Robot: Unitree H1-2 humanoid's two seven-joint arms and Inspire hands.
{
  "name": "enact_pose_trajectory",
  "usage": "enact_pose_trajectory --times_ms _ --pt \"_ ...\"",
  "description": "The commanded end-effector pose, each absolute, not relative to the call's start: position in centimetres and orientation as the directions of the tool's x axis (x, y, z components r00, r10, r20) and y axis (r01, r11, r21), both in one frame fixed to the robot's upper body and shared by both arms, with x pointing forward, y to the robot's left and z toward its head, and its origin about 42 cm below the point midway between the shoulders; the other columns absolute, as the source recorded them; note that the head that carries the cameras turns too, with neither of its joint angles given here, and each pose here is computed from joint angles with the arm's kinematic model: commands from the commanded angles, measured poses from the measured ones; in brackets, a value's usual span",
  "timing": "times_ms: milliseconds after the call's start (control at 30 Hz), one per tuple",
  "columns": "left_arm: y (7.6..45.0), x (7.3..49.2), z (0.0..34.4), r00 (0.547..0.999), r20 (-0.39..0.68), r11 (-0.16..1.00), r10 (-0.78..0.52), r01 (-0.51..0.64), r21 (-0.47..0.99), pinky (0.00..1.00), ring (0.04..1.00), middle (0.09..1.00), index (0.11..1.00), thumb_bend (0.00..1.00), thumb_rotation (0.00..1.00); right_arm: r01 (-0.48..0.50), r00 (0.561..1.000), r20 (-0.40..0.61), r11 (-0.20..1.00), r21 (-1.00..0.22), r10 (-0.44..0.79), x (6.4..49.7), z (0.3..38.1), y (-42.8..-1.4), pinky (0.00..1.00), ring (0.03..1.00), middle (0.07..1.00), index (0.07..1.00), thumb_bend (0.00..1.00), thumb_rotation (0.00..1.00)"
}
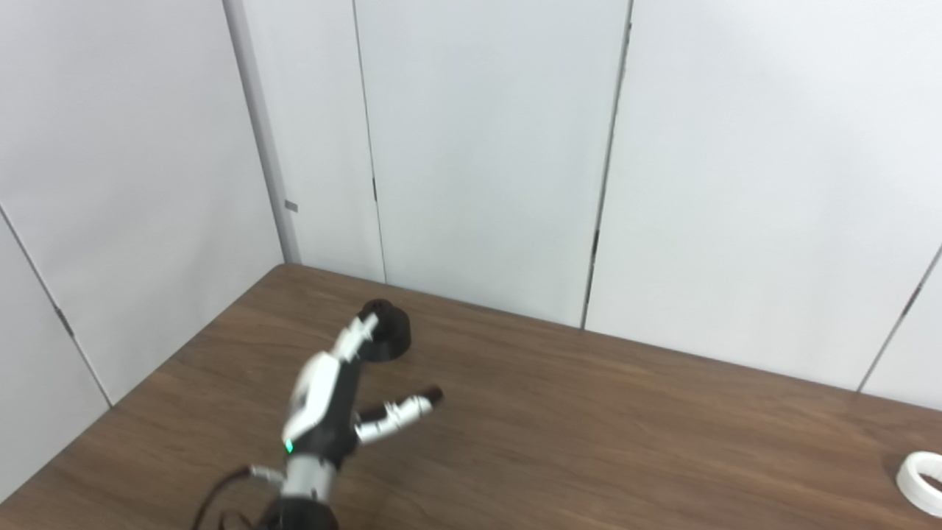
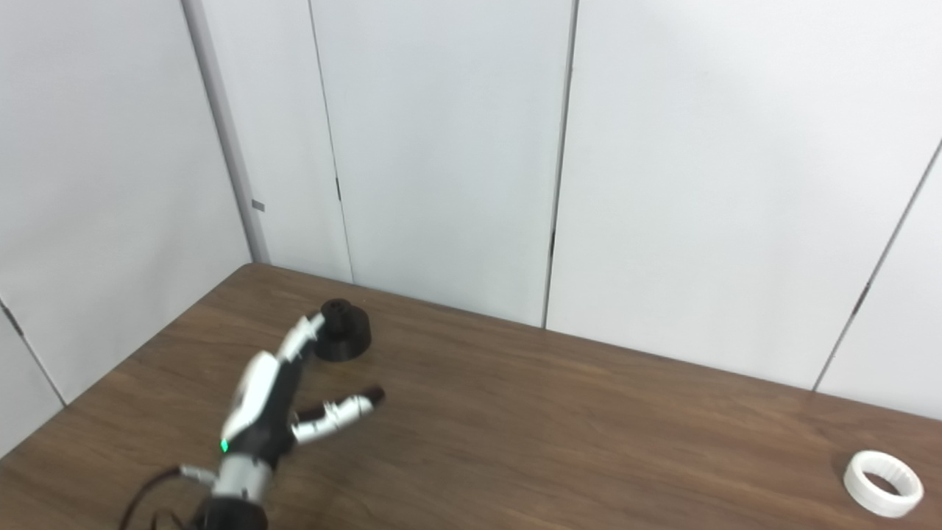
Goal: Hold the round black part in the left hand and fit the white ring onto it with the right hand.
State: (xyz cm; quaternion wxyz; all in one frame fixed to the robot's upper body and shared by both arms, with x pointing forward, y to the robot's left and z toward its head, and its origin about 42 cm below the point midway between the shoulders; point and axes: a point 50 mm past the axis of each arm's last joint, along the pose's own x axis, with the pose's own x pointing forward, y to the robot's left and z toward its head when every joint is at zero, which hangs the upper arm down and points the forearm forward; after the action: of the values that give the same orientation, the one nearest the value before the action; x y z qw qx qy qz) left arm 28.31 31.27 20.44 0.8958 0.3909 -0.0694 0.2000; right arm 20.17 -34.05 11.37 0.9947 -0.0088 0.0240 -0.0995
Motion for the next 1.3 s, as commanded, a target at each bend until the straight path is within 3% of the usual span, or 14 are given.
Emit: enact_pose_trajectory --times_ms 0,367,867,1067,1267 --pt "31.9 29.3 22.2 0.885 0.338 0.547 0.32 -0.464 0.697 0.96 1.0 1.0 0.884 0.92 0.47 0.216 0.974 -0.061 0.975 -0.042 -0.219 19.7 11.6 -34.4 1.0 1.0 0.983 1.0 0.6 1.0" --pt "36.8 32.2 23.8 0.86 0.391 0.349 0.328 -0.495 0.796 1.0 1.0 0.967 0.846 0.93 0.46 0.212 0.975 -0.051 0.972 -0.097 -0.218 19.8 11.8 -34.0 1.0 1.0 0.969 1.0 0.62 1.0" --pt "40.7 35.8 23.0 0.879 0.292 0.238 0.378 -0.396 0.887 1.0 0.988 0.948 0.827 0.99 0.55 0.212 0.975 -0.047 0.972 -0.102 -0.218 19.7 11.8 -34.1 1.0 1.0 0.966 1.0 0.58 1.0" --pt "41.7 37.4 21.9 0.901 0.155 0.224 0.404 -0.262 0.939 1.0 0.999 0.947 0.844 0.99 0.54 0.209 0.975 -0.049 0.973 -0.103 -0.214 19.5 11.9 -34.0 1.0 1.0 0.967 1.0 0.61 1.0" --pt "42.1 38.2 20.9 0.914 0.072 0.204 0.399 -0.165 0.965 1.0 0.993 0.948 0.85 1.0 0.64 0.207 0.976 -0.049 0.974 -0.095 -0.212 19.4 11.9 -34.0 1.0 1.0 0.965 1.0 0.62 1.0"
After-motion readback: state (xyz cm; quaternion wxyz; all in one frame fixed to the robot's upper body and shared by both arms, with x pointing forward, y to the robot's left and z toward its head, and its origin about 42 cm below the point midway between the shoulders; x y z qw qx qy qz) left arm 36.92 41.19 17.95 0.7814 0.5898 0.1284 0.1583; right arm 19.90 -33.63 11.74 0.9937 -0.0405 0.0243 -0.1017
